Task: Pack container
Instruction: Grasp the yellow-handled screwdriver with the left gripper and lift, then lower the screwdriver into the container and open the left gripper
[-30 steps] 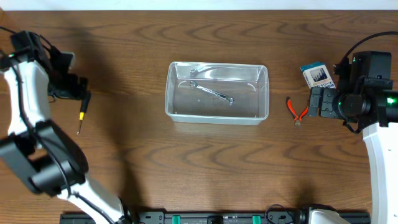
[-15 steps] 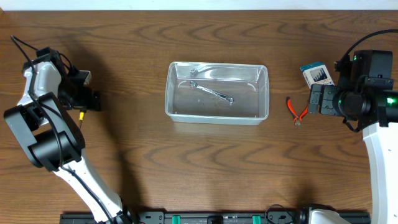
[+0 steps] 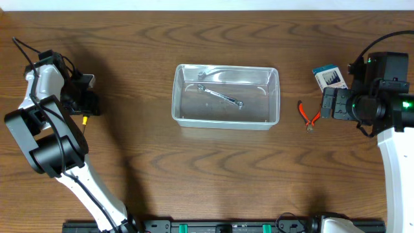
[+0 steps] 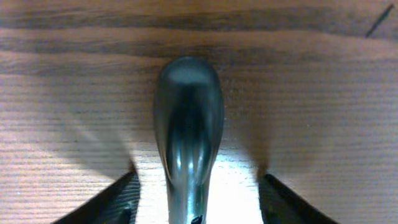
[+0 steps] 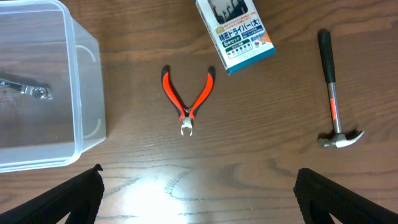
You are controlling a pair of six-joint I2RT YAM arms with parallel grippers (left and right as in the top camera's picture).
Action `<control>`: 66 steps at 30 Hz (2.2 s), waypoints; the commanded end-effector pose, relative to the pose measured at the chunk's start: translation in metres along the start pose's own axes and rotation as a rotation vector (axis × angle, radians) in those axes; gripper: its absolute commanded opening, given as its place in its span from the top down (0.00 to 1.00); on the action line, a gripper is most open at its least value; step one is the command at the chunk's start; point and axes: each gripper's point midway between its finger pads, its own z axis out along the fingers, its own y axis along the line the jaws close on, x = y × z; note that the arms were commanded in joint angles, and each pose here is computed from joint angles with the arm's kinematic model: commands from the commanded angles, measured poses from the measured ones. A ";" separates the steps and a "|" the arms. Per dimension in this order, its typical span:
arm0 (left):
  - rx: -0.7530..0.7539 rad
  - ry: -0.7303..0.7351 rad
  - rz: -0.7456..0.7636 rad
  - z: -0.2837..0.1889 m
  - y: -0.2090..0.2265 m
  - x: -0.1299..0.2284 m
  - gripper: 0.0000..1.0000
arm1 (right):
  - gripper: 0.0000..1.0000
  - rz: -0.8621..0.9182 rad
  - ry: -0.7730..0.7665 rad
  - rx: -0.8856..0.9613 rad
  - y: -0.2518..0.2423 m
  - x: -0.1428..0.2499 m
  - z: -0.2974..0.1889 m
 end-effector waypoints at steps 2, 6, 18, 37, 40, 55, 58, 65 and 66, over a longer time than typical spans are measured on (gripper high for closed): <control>0.045 0.045 -0.005 0.017 -0.006 0.009 0.50 | 0.01 -0.005 -0.016 0.013 -0.004 -0.003 -0.005; 0.045 0.045 -0.005 0.017 -0.006 0.009 0.58 | 0.01 -0.005 -0.013 0.013 -0.004 -0.003 -0.004; 0.044 0.043 -0.005 0.017 -0.006 0.008 0.69 | 0.01 -0.007 0.004 0.014 -0.004 0.001 -0.005; 0.023 0.013 -0.001 0.017 -0.001 0.001 0.94 | 0.01 -0.008 0.029 0.015 -0.004 0.007 -0.005; 0.020 0.007 0.001 0.016 -0.001 -0.001 0.94 | 0.01 -0.008 0.027 0.015 -0.004 0.007 -0.005; -0.121 -0.362 0.325 -0.193 -0.117 -0.040 0.94 | 0.01 -0.005 -0.030 0.012 -0.004 -0.007 -0.005; -0.149 -0.461 0.604 -0.226 -0.186 -0.043 0.94 | 0.01 -0.004 -0.045 0.012 -0.004 -0.011 -0.005; -0.123 -0.525 1.236 -0.218 -0.333 -0.040 0.94 | 0.01 -0.004 -0.044 0.011 -0.004 -0.010 -0.005; -0.116 -0.522 1.294 -0.211 -0.348 -0.040 0.94 | 0.01 -0.004 -0.043 0.011 -0.004 -0.010 -0.005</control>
